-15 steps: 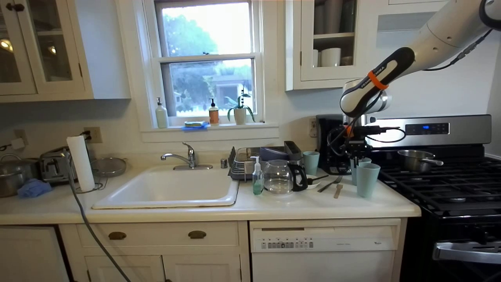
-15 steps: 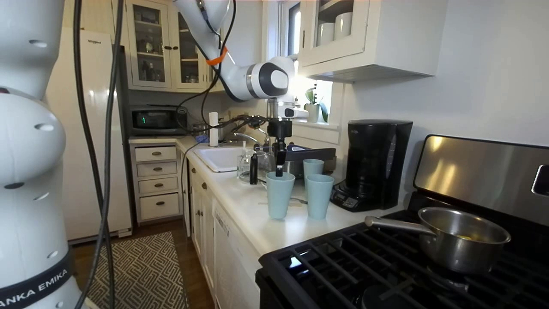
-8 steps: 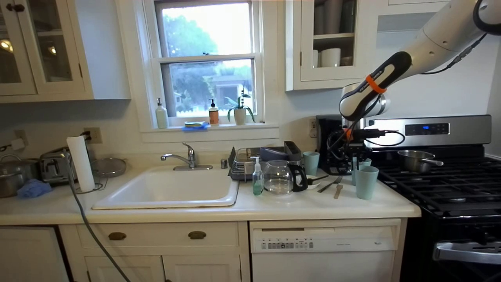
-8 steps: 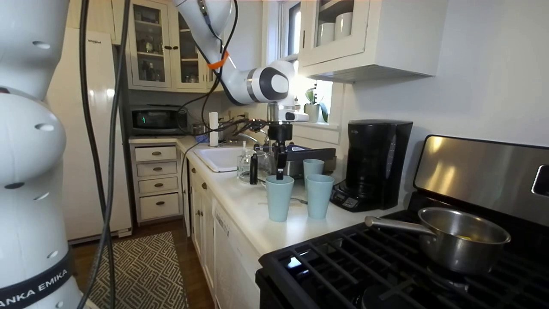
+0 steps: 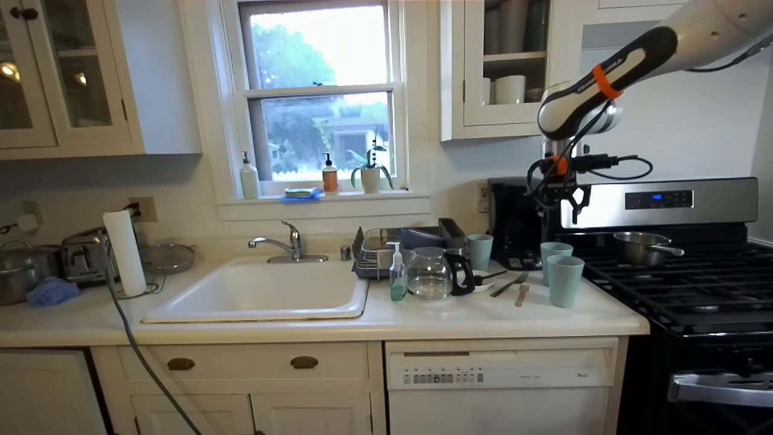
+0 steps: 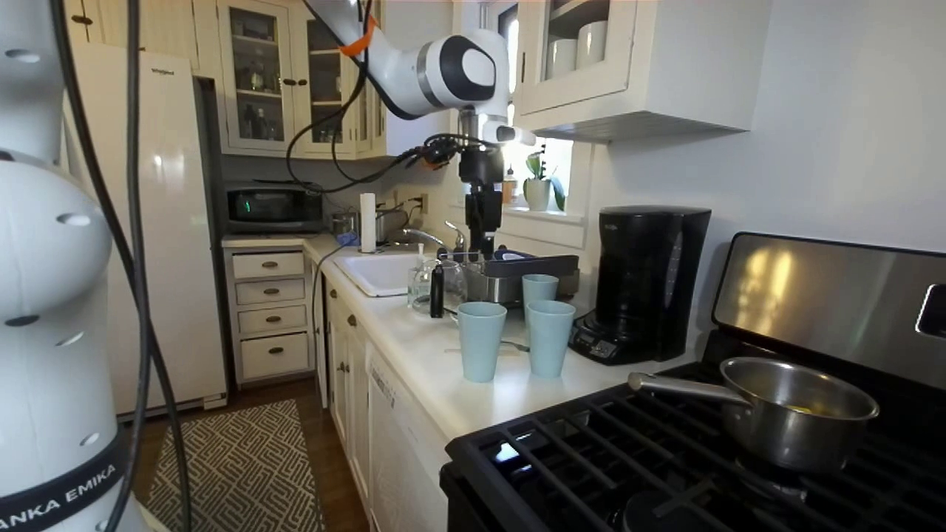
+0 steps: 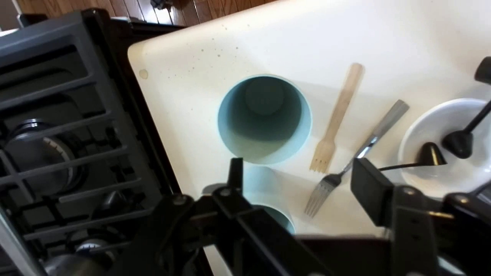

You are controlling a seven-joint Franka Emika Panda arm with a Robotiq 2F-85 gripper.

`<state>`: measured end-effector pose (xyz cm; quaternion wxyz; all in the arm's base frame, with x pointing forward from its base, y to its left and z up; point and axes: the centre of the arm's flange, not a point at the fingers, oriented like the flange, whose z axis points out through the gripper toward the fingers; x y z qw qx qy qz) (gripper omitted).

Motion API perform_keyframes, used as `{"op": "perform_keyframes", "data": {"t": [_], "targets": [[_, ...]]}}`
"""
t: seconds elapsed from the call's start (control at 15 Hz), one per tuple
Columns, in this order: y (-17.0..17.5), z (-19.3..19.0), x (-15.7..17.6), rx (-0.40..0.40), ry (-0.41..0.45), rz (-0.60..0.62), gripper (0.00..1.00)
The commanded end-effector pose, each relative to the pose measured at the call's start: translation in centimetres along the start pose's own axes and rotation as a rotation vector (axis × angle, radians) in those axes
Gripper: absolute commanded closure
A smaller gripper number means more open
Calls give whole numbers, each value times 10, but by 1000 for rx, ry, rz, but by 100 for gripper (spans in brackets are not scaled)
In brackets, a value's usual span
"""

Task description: Pick up the grey cup closer to the edge and pour its contents onto the white plate

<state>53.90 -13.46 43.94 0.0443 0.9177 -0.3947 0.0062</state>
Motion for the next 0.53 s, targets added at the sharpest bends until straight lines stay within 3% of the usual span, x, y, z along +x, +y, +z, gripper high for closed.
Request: {"op": "perform_keyframes", "data": {"t": [0.0, 0.2, 0.27, 0.47], "targets": [[35, -56, -38, 73, 71, -177, 0], [54, -87, -44, 147, 100, -327, 0], [32, -76, -30, 98, 102, -244, 0], [38, -84, -32, 108, 113, -251, 0]]}}
